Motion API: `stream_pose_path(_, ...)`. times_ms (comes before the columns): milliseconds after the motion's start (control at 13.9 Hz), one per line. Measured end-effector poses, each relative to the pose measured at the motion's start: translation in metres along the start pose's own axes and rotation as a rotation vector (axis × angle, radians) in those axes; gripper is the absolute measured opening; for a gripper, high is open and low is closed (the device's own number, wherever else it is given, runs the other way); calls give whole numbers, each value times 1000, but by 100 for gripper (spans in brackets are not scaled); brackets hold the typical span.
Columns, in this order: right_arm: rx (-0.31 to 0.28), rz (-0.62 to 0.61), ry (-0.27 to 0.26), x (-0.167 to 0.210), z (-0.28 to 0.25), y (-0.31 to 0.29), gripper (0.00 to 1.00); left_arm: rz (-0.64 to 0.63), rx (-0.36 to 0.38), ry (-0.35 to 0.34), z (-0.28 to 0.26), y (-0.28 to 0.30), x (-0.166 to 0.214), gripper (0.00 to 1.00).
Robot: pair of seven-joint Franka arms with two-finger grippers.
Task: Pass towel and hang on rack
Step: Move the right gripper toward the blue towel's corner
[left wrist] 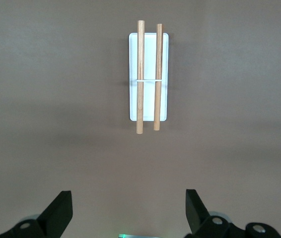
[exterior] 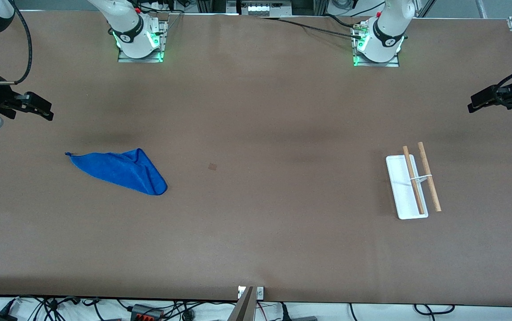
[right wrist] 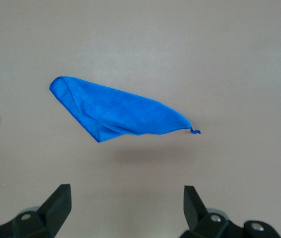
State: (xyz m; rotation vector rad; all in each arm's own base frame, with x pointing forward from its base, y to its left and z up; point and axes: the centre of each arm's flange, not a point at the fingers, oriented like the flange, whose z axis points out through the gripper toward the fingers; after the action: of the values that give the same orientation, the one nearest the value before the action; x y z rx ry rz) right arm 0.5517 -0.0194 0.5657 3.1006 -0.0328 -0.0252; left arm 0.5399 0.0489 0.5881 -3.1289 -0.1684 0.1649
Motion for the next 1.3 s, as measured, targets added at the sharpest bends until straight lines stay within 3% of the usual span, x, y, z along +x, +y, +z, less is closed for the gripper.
stream_pose_path(649,9,-23,-14,3,8,-12,100,-1,-16,2,-1,1,0,100)
stream_pose_path(937,2,-75,-84,26,65,-45,100,-2,-17,2,-1,0,0,100)
stream_pose_path(1297,4,37,-228,49,164,30,100,-3,-18,1,0,0,0,100)
